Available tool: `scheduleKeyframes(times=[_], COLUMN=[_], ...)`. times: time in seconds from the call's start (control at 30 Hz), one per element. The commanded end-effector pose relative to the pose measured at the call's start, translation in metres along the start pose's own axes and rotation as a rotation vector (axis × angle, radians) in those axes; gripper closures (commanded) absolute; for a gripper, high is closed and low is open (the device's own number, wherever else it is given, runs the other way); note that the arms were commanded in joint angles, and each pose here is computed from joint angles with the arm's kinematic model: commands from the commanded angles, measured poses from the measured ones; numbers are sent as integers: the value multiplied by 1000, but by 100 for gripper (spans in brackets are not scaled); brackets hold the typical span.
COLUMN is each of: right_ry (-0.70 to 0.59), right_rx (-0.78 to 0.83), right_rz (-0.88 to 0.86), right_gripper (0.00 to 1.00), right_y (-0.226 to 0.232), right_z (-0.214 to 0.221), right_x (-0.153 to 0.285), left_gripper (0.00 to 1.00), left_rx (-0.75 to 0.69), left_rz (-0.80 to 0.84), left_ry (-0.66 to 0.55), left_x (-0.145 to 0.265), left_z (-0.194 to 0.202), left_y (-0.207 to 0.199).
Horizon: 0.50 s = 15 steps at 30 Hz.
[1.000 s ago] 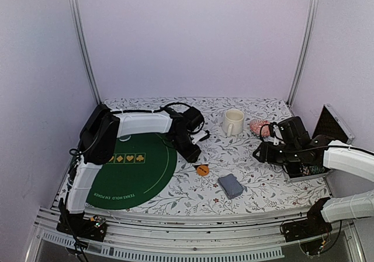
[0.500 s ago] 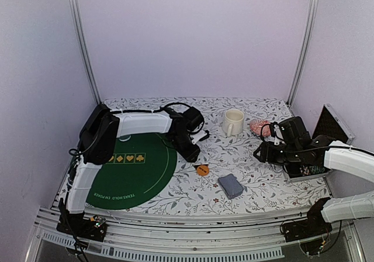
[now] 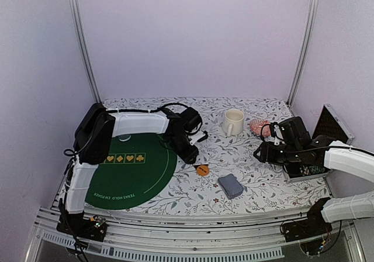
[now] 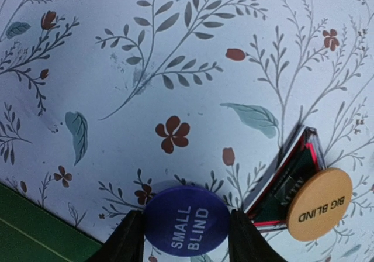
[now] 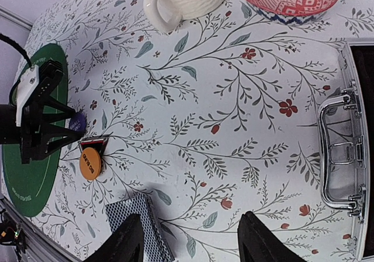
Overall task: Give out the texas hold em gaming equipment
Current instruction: Pick up the small blind button from the center of the board.
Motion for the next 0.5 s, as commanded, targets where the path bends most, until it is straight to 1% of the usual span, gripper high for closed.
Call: scheduleKeyframes(times=[0.0, 0.27, 0.47], right_ry=[-8, -9, -9], right_rx=[-15, -16, -16], right_rz=[21, 20, 18], right_gripper=[43, 43, 43], right_y=[-5, -5, -5], right_z=[3, 3, 3], right_x=[2, 3, 3], left_gripper=[58, 57, 57], left_rx=[-6, -5, 47], left_rz=[29, 20, -26], left_ry=[-53, -63, -50], left_x=[31, 46, 54], left_z=[-6, -3, 10], left_y=[-10, -3, 22])
Point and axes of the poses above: each gripper's point midway between its finger pads, its own x axis back along the fingers, its own y axis along the line the jaws close on, z = x × y, the point moved 5 cm from there along x, back along the fingers, and after that the axes turned 12 degrees about x, right-handed, at the moved point
